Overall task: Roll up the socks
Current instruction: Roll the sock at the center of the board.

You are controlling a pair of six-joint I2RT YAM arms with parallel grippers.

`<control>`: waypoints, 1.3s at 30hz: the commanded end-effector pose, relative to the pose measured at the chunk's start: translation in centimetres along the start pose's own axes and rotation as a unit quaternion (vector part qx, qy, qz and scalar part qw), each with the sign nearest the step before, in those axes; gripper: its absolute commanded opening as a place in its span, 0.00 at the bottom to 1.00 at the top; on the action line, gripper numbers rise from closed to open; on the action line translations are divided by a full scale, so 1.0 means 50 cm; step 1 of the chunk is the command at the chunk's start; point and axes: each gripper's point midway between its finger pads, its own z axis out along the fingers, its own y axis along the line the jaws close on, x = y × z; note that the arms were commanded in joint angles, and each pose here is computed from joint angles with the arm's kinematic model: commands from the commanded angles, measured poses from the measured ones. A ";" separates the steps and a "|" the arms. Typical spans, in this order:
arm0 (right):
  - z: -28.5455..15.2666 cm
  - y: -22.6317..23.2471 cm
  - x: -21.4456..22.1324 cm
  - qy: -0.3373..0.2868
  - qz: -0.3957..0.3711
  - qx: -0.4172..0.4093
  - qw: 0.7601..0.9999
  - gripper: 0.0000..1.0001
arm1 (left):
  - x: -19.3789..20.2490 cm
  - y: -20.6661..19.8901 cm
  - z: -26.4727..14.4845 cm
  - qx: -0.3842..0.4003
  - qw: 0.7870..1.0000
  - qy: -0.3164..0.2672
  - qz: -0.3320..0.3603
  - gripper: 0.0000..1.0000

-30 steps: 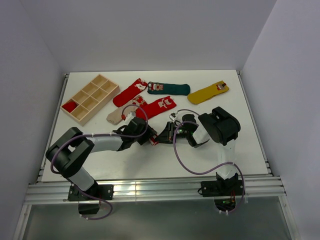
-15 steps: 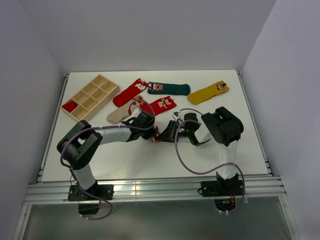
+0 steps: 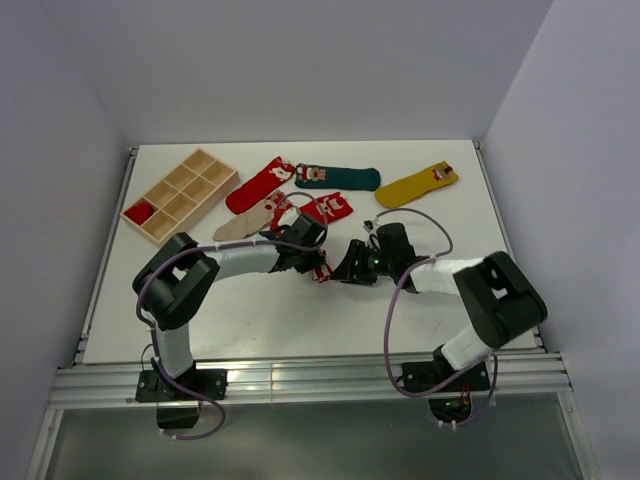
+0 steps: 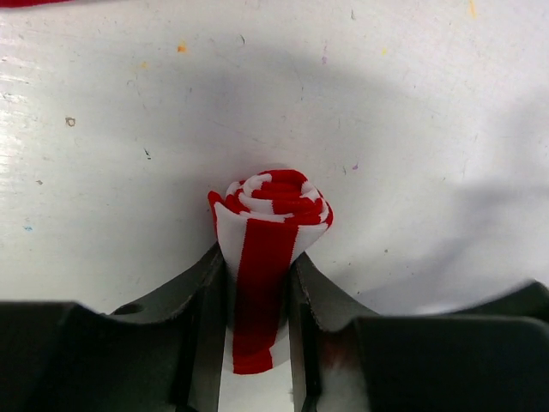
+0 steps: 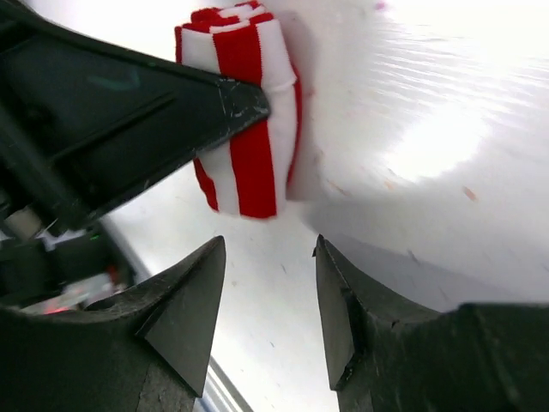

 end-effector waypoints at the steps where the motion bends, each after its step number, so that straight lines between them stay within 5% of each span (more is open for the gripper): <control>1: -0.043 -0.056 -0.003 -0.023 -0.045 0.100 0.994 0.54 | 0.069 0.225 0.007 -0.190 0.976 0.054 0.092 0.04; 10: -0.046 0.029 -0.066 -0.108 -0.095 0.069 0.987 0.38 | 0.082 0.202 0.003 -0.172 0.979 0.067 0.091 0.02; 17: 0.005 0.032 -0.061 -0.102 -0.085 0.057 0.990 0.25 | 0.085 0.187 0.001 -0.157 0.981 0.070 0.087 0.02; 28: -0.013 0.052 -0.085 -0.136 -0.083 0.049 0.986 0.36 | 0.087 0.183 -0.001 -0.149 0.982 0.072 0.088 0.02; 39: 0.019 0.041 -0.074 -0.113 -0.071 0.040 0.990 0.35 | 0.092 0.174 -0.001 -0.136 0.984 0.075 0.084 0.02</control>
